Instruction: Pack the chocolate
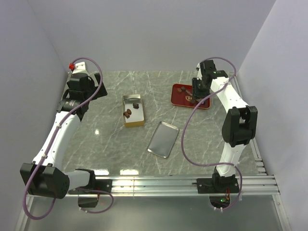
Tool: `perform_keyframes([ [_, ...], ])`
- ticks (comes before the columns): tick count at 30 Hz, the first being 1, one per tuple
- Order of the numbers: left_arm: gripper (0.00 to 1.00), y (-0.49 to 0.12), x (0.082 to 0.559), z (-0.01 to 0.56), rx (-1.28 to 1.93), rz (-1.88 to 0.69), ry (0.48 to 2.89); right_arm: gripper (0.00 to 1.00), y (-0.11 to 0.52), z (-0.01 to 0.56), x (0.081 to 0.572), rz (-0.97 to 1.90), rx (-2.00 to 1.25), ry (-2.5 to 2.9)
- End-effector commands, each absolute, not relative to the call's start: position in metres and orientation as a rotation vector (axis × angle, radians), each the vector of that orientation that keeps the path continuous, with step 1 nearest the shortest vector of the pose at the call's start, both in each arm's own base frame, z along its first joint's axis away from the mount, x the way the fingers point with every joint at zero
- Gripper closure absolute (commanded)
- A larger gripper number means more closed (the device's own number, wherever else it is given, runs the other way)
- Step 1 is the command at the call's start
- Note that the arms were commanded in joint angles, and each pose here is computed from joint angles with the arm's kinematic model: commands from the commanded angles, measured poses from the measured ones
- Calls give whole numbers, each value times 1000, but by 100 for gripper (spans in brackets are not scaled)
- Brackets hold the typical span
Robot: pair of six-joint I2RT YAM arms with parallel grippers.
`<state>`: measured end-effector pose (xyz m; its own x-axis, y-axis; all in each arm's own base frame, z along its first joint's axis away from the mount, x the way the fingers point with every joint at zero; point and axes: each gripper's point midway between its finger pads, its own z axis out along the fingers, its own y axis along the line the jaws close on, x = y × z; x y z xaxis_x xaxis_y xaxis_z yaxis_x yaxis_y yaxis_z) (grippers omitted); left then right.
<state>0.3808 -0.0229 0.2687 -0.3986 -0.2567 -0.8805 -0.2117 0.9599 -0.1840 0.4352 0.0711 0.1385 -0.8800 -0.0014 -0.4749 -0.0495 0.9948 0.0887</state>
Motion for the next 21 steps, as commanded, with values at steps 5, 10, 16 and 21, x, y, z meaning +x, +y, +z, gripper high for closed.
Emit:
perform_keyframes([
  [5, 0, -27, 386, 290, -337, -82, 1952, 53, 70, 151, 437, 159, -80, 2581],
  [10, 0, -28, 388, 289, -336, -89, 1955, 53, 67, 145, 438, 148, -78, 2592],
  [16, 0, -27, 387, 290, -339, -85, 1952, 58, 67, 142, 439, 145, -97, 2598],
  [21, 1, -27, 387, 288, -339, -85, 1954, 64, 70, 139, 437, 170, -119, 2605],
])
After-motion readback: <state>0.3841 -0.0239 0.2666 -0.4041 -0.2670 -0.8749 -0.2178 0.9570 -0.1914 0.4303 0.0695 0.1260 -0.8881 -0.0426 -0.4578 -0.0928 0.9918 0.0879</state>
